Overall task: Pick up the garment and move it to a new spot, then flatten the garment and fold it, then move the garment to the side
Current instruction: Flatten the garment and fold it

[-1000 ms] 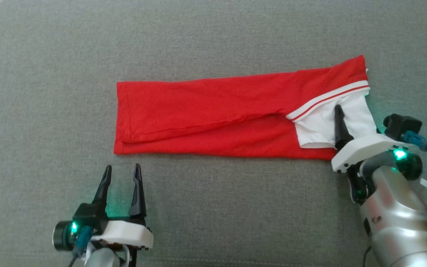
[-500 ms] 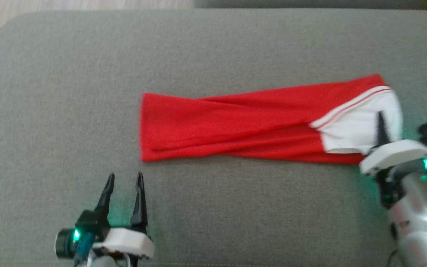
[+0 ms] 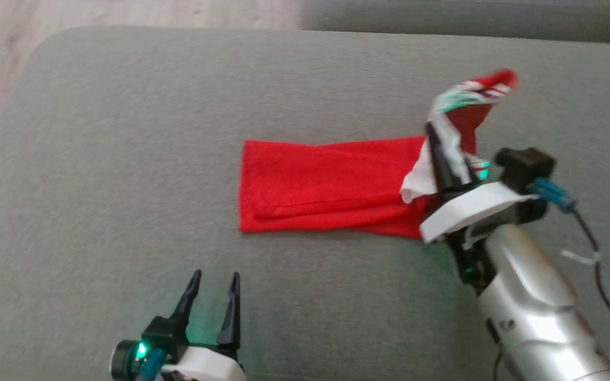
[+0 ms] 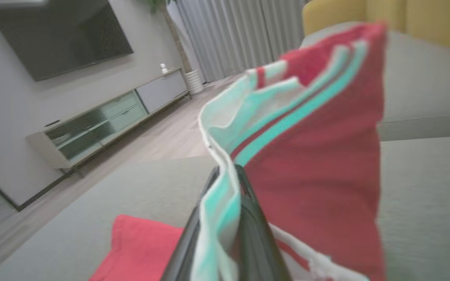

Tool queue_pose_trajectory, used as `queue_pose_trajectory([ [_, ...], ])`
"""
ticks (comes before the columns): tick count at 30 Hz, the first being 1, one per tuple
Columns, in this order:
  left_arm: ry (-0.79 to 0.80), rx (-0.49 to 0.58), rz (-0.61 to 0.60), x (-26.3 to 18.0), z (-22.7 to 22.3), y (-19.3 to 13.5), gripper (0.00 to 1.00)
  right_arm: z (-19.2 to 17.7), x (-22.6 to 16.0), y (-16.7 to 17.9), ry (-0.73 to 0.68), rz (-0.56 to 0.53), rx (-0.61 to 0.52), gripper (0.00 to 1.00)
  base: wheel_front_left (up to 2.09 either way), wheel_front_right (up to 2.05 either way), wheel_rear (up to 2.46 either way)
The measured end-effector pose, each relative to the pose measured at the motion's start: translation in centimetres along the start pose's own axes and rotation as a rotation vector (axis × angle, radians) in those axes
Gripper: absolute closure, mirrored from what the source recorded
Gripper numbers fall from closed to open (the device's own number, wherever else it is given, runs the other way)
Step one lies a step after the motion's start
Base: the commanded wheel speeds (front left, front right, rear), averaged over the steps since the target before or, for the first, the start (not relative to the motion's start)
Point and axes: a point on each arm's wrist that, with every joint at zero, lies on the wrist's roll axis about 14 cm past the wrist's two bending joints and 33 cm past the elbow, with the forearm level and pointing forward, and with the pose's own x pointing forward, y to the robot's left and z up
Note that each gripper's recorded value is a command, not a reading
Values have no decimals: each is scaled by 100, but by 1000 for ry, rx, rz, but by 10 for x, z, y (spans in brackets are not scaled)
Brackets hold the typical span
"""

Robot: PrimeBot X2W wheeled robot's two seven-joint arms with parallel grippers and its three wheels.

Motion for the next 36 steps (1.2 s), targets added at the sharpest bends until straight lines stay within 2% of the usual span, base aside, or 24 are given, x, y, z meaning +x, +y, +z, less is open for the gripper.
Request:
queue_pose_trajectory([
  [5,-5,-9,57,-15,-1,14,0,-29,15,55,89,150,25,100,0,0,0],
  [13,-12,-46,184,-43,-5,44,0,-80,29,102,246,275,5,100,0,0,0],
  [14,-13,-50,197,-46,-5,47,0,-83,32,106,255,283,9,65,0,0,0],
  [15,-13,-53,213,-49,-6,51,0,-85,34,112,262,298,15,19,0,0,0],
  [16,-13,-54,227,-51,-6,54,0,-85,35,119,263,313,36,0,0,0,0],
  [20,-15,-51,236,-48,-4,56,0,-76,36,138,232,354,102,0,0,0,0],
  [23,-34,-39,207,-38,4,51,0,-66,35,126,204,319,110,0,0,0,0],
  [26,-62,-27,184,-27,15,48,0,-46,37,95,141,236,101,0,0,0,0],
  [29,-80,-10,148,-16,24,40,0,-24,32,51,66,121,57,0,0,0,0],
  [33,-94,11,96,-5,30,26,0,-21,-1,-9,43,-51,7,0,0,0,0],
  [36,-110,32,81,2,36,21,0,-23,-30,-42,40,-158,-20,0,0,0,0],
])
